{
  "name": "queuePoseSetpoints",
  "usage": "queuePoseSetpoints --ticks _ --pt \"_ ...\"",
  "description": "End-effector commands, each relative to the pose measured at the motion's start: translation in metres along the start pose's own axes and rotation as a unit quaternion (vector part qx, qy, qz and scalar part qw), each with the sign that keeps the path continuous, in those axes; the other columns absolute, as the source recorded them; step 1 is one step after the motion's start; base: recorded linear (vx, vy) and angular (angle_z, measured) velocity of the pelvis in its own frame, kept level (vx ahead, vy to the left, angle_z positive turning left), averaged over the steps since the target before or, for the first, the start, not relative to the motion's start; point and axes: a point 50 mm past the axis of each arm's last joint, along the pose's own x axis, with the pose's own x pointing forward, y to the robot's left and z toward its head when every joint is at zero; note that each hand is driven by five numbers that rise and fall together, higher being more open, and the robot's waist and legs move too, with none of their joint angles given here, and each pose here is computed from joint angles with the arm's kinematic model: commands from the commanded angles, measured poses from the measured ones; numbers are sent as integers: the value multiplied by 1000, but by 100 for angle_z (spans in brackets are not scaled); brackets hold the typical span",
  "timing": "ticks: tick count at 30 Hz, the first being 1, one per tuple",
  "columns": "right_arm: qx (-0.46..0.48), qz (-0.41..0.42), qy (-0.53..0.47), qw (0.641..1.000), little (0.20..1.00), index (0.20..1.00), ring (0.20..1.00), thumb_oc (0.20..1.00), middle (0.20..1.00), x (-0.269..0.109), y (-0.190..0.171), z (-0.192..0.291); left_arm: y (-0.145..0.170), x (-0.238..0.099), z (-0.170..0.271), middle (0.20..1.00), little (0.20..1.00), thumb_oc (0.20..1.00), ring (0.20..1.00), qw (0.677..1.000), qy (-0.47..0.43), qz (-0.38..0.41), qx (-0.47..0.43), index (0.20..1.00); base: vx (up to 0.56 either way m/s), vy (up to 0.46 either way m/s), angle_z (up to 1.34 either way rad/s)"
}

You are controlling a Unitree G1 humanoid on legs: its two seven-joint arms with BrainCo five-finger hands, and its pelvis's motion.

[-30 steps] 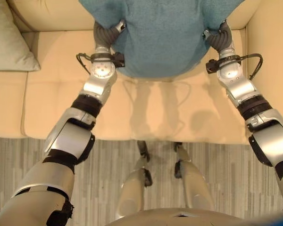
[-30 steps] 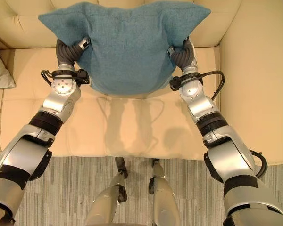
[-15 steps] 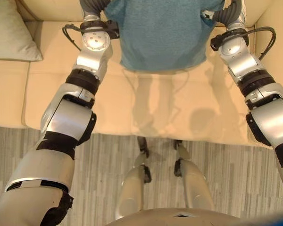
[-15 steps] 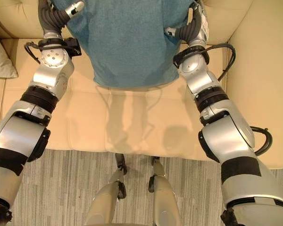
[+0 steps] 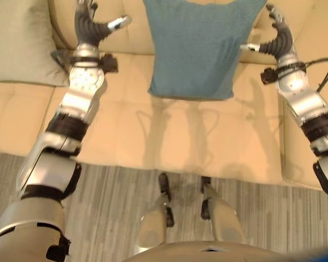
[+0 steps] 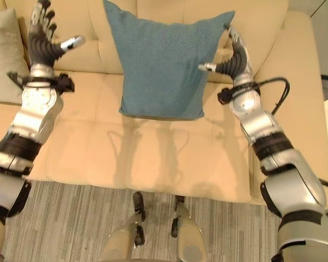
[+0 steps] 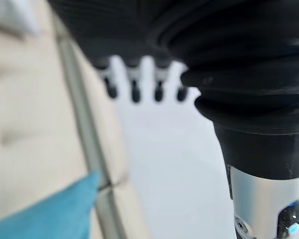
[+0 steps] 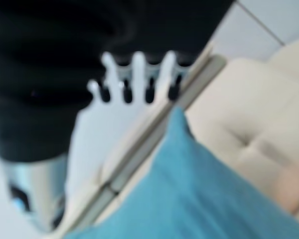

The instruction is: Pick up all the scattered cushions and arrange them neatly on the sofa.

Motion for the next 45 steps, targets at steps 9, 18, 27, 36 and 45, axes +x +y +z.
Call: queuePoseSetpoints --ticks 9,18,27,36,45 --pt "21 140 119 983 1000 1000 1000 1000 1000 -110 34 -84 12 -121 -79 1000 1000 1000 1000 984 155 -89 -22 1000 50 -7 -4" --pt "47 201 279 938 1000 1000 1000 1000 1000 -211 64 -136 21 -266 -153 1000 1000 1000 1000 901 429 -65 -17 1000 8 -11 -5" --pt "37 238 435 867 1000 1000 1000 1000 1000 -297 86 -171 37 -394 -173 1000 1000 1000 1000 765 644 17 9 1000 -11 -36 0" --pt "38 239 527 815 1000 1000 1000 1000 1000 -349 89 -182 24 -406 -176 1000 1000 1000 1000 742 670 -20 9 1000 -113 -89 30" --pt "16 276 571 773 1000 1000 1000 1000 1000 -367 102 -186 12 -420 -178 1000 1000 1000 1000 711 701 -57 19 1000 -107 116 -8"
